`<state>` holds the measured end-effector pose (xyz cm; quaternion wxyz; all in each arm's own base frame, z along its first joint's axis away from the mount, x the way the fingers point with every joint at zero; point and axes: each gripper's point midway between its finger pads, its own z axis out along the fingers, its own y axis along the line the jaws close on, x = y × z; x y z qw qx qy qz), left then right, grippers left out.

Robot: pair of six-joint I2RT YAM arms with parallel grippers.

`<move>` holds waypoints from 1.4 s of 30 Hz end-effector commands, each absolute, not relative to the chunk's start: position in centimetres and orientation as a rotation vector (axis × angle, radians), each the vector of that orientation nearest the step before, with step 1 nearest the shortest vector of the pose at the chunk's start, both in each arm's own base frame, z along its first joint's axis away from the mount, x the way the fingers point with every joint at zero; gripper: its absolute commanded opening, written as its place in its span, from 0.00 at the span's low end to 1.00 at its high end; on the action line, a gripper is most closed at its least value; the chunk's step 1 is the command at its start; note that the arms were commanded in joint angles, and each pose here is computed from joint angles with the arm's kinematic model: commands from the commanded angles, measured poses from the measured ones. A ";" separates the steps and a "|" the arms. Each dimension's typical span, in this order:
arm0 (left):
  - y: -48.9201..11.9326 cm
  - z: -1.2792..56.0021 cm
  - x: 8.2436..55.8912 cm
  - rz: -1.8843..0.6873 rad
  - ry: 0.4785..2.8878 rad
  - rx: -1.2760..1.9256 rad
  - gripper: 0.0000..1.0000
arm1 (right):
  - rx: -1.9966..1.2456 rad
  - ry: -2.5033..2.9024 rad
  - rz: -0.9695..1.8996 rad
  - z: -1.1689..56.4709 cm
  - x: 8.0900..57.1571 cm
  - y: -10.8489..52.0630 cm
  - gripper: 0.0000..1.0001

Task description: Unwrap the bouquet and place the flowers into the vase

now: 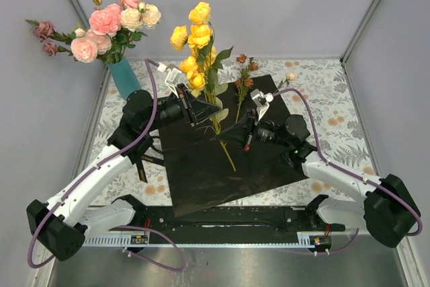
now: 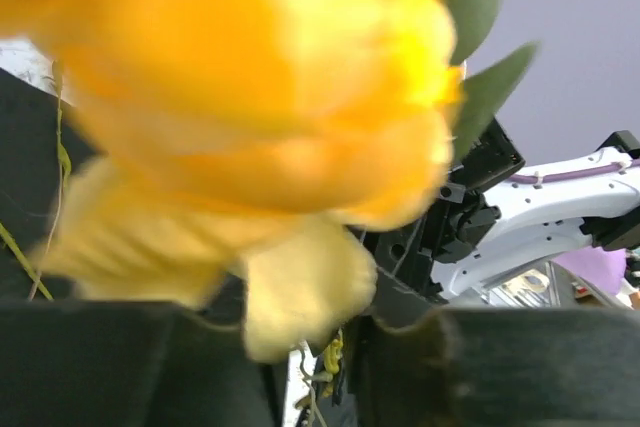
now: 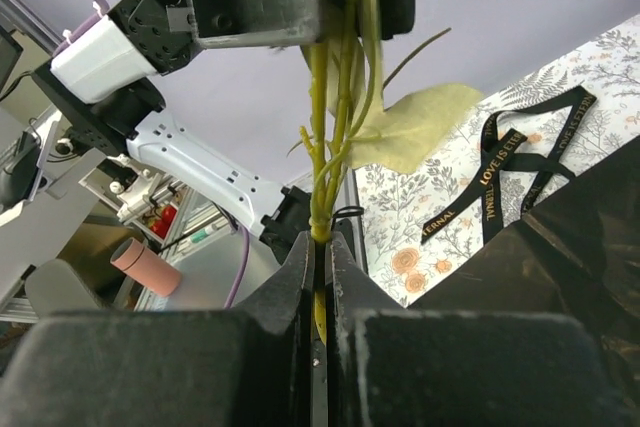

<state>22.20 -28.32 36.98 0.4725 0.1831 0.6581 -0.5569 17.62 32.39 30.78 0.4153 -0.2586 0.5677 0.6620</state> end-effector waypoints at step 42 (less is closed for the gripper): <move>2.8 51.2 43.1 0.191 0.923 -0.191 0.00 | -0.580 1.423 1.389 29.5 18.8 29.7 0.99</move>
